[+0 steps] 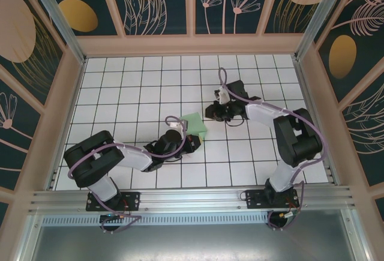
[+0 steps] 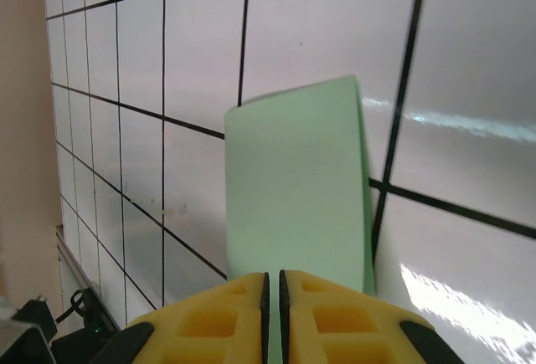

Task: Fold a paper plane with a square sheet of paper (pick it up from the middle)
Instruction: Third fold the triangle at the center of the table.

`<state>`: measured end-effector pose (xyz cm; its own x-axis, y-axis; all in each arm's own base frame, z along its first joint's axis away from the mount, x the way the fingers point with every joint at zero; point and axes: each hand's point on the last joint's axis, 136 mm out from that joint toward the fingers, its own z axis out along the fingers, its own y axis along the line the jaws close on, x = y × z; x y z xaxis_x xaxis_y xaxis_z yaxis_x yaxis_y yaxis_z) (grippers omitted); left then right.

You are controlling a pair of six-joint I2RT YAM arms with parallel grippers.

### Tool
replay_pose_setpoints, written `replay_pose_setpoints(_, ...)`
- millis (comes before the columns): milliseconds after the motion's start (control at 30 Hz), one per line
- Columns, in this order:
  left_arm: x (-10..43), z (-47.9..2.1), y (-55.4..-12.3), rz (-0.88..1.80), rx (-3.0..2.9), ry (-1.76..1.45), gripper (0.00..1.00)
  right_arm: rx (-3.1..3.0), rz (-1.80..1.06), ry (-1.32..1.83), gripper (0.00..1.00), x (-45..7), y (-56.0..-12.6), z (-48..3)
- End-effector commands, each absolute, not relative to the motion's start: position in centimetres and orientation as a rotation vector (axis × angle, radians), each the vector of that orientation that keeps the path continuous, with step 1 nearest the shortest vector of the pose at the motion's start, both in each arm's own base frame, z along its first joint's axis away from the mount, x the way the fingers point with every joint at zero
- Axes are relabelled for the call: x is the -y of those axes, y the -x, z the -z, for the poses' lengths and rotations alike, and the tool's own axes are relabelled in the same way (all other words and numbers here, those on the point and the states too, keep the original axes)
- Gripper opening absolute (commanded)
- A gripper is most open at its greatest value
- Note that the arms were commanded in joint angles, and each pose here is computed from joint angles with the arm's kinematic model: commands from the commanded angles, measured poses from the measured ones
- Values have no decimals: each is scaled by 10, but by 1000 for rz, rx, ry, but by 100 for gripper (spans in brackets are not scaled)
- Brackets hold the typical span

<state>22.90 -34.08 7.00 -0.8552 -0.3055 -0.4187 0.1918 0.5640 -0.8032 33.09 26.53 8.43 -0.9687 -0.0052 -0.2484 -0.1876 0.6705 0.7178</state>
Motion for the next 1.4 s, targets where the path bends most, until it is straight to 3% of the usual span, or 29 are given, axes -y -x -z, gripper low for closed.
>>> replay_pose_setpoints(0, 343, -78, -229, 1313, -2241, 92, 0, -2726, -1161, 277, 15, -282, -329, -69)
replay_pose_setpoints(300, 340, -75, -226, 1316, -2249, 100, 0, -2822, -1054, 441, 12, -304, -331, -41)
replay_pose_setpoints(600, 331, -67, -229, 1219, -2284, 101, 1, -2939, -799, 510, 12, -288, -330, 2)
replay_pose_setpoints(933, 320, -61, -242, 1046, -2333, 50, 5, -2939, -660, 630, 11, -289, -327, 9)
replay_pose_setpoints(1367, 311, -47, -252, 875, -2380, -8, 5, -2919, -698, 650, 11, -295, -330, 4)
